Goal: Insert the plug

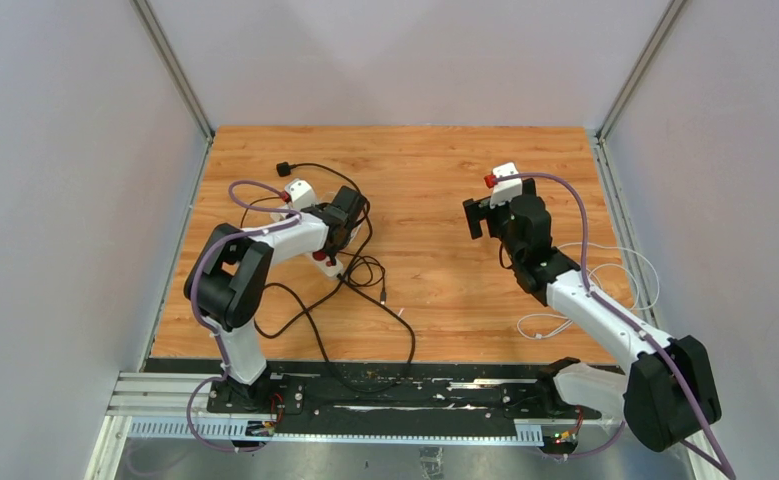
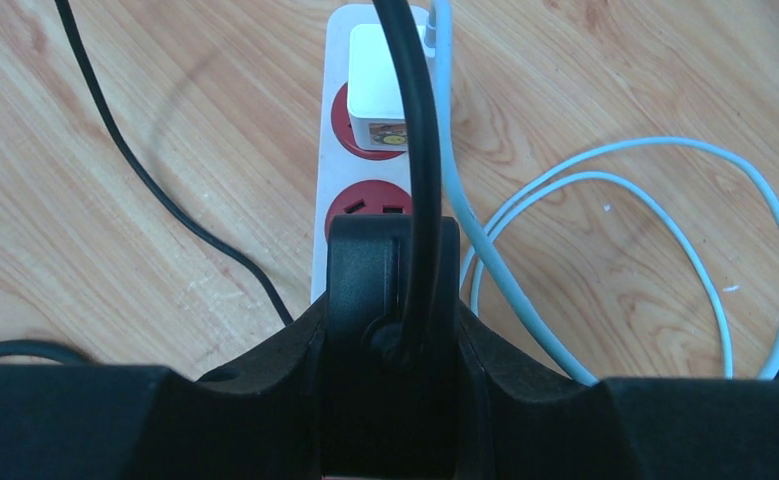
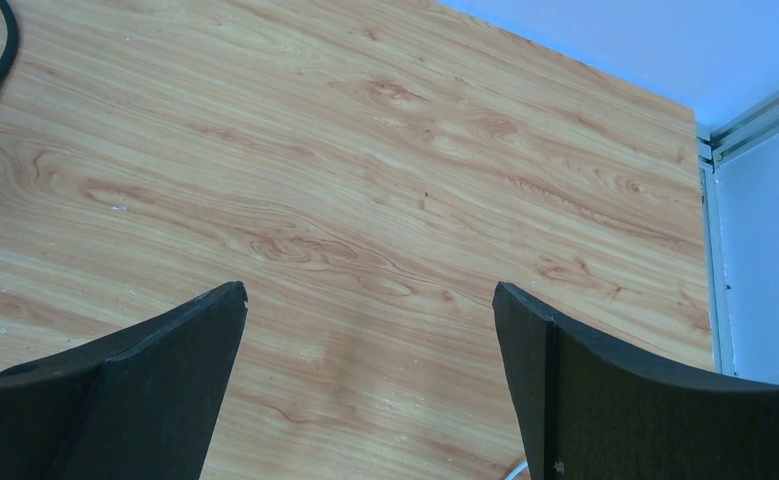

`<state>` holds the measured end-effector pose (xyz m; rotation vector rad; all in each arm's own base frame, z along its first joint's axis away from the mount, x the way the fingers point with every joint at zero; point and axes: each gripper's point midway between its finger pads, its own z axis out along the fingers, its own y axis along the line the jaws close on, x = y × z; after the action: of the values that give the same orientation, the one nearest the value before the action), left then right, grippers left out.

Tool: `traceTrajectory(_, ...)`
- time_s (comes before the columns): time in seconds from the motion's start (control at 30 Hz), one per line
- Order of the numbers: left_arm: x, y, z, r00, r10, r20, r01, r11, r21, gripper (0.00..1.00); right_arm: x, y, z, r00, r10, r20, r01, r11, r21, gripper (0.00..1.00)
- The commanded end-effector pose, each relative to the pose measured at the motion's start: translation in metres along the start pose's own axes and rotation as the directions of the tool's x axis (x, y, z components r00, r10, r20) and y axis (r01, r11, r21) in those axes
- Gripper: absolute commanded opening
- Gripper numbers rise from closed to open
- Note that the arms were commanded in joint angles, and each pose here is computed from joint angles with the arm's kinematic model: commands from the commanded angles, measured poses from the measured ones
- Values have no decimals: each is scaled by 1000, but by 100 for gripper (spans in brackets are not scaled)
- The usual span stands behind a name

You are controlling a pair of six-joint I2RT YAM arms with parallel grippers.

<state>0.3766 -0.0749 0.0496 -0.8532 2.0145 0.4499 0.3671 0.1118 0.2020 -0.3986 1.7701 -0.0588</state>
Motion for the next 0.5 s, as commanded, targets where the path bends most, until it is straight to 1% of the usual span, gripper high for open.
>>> traceTrajectory(0.0,99,40,-36,888,235,-396,-243,970,32,0,-9,-7,-6,999,14,34,-14,1000,11,100)
traceTrajectory(0.03,93,39,-37,895,229,-383,-235,971,32,0,-11,-8,-7,999,13,39,-14,1000,13,100)
traceTrajectory(0.17,81,29,-38,912,218,-349,-217,975,41,17,-17,-11,-12,998,16,58,-17,1000,21,100)
traceTrajectory(0.33,76,25,-37,916,224,-333,-223,974,41,27,-26,-13,-20,996,23,81,-25,1000,17,100)
traceTrajectory(0.4,71,23,-38,921,217,-322,-215,976,43,37,-29,-13,-22,995,27,92,-28,1000,12,100)
traceTrajectory(0.47,61,22,-40,932,207,-297,-204,978,41,52,-30,-11,-23,995,28,97,-28,1000,1,100)
